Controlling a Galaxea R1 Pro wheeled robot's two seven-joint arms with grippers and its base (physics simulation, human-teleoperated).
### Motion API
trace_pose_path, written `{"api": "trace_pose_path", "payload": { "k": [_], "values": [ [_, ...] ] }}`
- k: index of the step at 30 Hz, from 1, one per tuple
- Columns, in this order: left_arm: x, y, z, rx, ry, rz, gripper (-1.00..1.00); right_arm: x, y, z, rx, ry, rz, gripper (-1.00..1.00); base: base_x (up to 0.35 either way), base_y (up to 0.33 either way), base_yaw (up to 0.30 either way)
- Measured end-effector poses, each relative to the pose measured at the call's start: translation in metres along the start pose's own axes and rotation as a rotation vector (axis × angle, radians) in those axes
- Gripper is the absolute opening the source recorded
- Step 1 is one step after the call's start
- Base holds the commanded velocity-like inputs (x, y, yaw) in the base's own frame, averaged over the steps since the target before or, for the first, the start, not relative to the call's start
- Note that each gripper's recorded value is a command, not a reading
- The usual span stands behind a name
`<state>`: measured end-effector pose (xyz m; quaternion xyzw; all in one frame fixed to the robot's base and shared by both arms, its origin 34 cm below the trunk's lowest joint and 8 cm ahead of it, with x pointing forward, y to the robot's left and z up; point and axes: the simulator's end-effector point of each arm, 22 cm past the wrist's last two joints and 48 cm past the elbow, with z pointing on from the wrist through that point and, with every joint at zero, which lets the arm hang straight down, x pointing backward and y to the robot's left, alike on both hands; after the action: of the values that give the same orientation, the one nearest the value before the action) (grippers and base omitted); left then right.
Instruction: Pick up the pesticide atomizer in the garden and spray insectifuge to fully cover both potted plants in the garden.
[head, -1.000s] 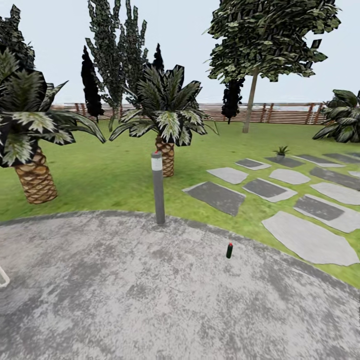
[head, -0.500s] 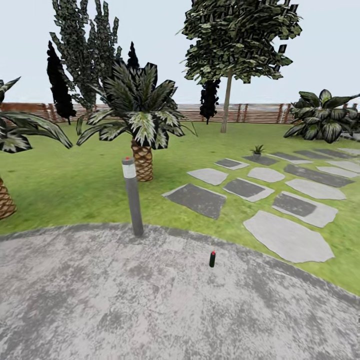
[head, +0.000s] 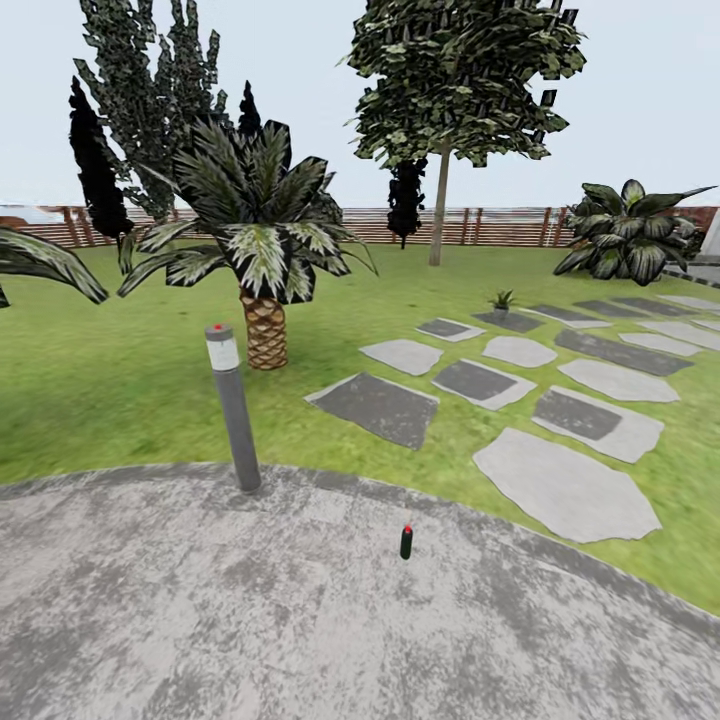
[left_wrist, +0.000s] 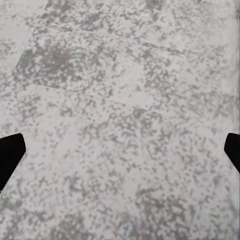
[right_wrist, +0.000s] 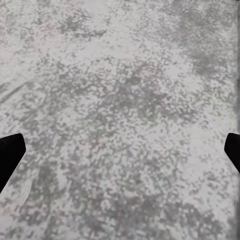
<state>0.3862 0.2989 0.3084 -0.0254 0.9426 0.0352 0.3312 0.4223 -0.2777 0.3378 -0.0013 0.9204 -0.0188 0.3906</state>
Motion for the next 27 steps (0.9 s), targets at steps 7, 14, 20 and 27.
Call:
{"api": "trace_pose_path", "payload": {
  "k": [7, 14, 20, 27],
  "values": [
    [0.0000, 0.0001, 0.0000, 0.000, 0.000, 0.000, 1.00, 0.0000, 0.0005, 0.0000, -0.001, 0.000, 0.000, 1.00, 0.282, -0.166, 0.000],
    [0.0000, 0.0001, 0.0000, 0.000, 0.000, 0.000, 1.00, 0.0000, 0.0005, 0.0000, -0.001, 0.000, 0.000, 1.00, 0.282, -0.166, 0.000],
    [0.0000, 0.0001, 0.0000, 0.000, 0.000, 0.000, 1.00, 0.0000, 0.0005, 0.0000, -0.001, 0.000, 0.000, 1.00, 0.282, -0.166, 0.000],
    [0.0000, 0.0001, 0.0000, 0.000, 0.000, 0.000, 1.00, 0.0000, 0.0006, 0.0000, -0.001, 0.000, -0.001, 1.00, 0.260, -0.181, 0.000]
  ]
}}
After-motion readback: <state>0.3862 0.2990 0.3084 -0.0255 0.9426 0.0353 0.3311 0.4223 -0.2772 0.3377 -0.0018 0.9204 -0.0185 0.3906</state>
